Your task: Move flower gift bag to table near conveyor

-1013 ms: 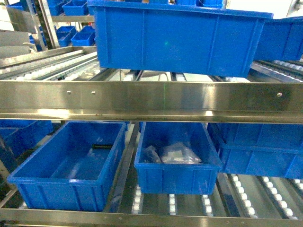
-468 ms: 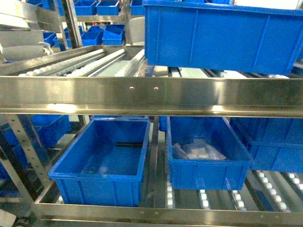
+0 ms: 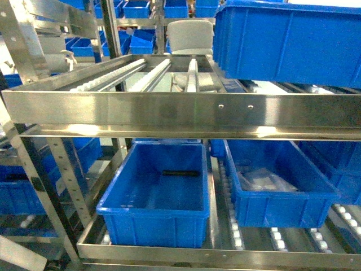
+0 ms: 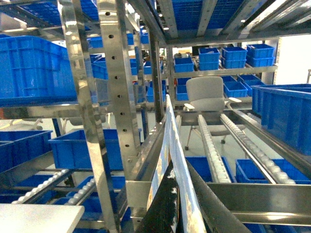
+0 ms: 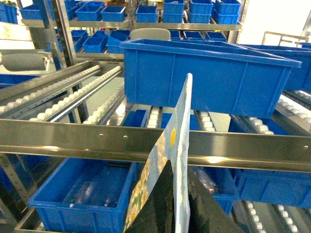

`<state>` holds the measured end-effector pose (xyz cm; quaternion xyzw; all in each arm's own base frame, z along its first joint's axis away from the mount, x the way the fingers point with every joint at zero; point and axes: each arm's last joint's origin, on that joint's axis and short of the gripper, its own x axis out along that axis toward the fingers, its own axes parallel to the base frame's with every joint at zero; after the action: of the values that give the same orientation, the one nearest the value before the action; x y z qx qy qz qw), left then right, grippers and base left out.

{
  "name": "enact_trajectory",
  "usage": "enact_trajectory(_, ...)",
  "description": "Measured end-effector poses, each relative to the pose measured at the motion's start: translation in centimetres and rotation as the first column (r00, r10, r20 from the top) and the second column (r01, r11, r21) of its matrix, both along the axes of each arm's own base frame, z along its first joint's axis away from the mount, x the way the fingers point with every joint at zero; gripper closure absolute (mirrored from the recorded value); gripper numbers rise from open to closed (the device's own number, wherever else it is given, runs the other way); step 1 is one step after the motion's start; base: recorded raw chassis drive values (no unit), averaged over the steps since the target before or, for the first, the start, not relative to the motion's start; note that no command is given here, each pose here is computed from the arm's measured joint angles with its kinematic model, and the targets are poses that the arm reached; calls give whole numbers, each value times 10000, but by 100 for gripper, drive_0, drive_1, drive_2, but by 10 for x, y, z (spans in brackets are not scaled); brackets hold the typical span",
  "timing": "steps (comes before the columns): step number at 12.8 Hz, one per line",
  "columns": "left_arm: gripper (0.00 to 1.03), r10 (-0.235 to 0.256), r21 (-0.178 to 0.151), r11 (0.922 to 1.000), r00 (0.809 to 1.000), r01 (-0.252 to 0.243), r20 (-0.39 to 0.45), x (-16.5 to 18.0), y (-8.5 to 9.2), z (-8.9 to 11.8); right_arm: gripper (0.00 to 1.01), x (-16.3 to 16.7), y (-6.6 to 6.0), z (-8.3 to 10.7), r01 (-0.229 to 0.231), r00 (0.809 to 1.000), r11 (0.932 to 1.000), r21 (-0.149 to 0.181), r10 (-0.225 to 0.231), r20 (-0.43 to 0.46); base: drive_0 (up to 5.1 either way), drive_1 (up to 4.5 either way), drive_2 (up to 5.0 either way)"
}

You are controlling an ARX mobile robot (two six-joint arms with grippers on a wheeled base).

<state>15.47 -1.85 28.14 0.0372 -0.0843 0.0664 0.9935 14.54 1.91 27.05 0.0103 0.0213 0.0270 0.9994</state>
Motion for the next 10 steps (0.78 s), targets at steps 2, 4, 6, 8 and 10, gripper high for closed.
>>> enact_trajectory(2,101,-4,2,10000,10000,4,-11,0,0,0,98,0,0,0,0,10000,10000,-1,0,-8,-502,243,243)
enact_trajectory(4,101,0,-3,10000,10000,0,15,0,0,0,98,0,0,0,4,10000,10000,1,-4,8,-505,241,241)
enact_trajectory(6,101,-4,1,10000,10000,4,0,0,0,0,98,0,0,0,0,10000,10000,-1,0,-4,-507,238,238)
enact_trajectory(8,101,-8,2,10000,10000,8,-7,0,0,0,98,0,0,0,4,10000,10000,-4,-4,-23,-503,242,242)
enact_trajectory(10,101,-4,1,10000,10000,4,0,0,0,0,98,0,0,0,4,10000,10000,-5,-4,-34,-503,242,242)
